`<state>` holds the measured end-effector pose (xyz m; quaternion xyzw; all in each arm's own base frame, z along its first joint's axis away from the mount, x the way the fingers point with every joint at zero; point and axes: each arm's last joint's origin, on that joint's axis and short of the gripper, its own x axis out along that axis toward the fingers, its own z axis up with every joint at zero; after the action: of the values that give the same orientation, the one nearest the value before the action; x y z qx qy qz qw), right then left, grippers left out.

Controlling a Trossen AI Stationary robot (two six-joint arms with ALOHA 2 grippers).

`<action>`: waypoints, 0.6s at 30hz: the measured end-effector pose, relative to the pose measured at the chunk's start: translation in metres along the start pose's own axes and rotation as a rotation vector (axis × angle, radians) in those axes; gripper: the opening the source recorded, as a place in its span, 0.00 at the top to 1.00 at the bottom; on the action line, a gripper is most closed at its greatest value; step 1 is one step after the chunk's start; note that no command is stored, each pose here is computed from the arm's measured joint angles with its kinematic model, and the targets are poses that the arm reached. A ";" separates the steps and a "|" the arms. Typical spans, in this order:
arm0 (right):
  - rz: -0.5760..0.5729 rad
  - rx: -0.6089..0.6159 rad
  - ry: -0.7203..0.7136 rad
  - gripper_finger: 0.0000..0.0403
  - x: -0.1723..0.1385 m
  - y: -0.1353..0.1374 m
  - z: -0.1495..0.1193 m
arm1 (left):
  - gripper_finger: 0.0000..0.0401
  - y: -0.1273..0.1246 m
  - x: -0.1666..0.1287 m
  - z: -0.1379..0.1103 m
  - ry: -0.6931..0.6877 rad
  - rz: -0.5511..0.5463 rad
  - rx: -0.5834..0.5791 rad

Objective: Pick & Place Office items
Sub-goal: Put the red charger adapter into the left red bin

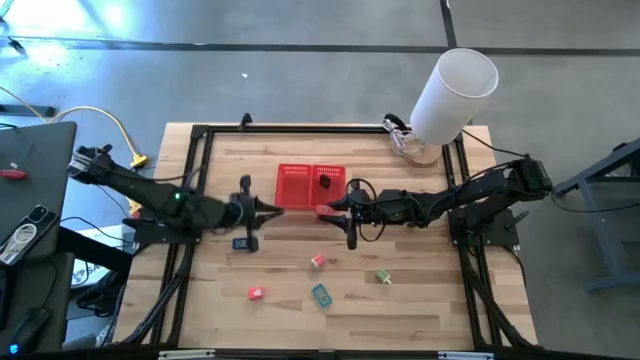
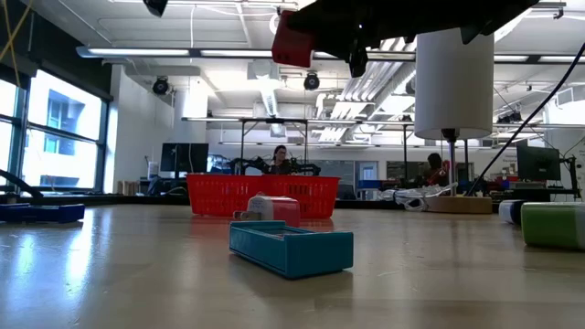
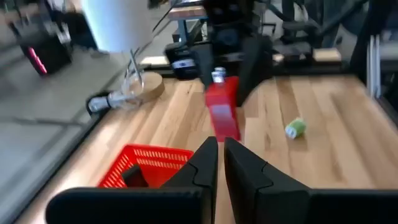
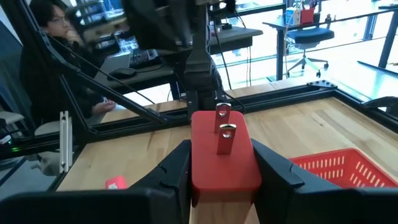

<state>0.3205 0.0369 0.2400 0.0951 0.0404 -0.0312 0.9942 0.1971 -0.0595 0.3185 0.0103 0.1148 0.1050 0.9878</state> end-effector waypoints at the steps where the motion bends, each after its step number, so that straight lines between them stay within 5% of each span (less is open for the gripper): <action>1: 0.000 0.000 -0.001 0.72 0.000 0.000 0.000 | 0.95 0.005 0.001 0.000 0.004 0.002 -0.042; 7: 0.007 0.002 -0.012 0.72 0.000 0.000 0.001 | 0.95 0.023 0.016 -0.002 0.031 0.096 -0.167; 18: 0.014 -0.005 -0.012 0.72 0.000 0.001 0.001 | 0.95 0.015 0.038 -0.018 0.134 0.112 -0.039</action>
<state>0.3205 0.0372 0.2413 0.0930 0.0340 -0.0244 0.9948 0.2261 -0.0365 0.2929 -0.0096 0.1777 0.1627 0.9705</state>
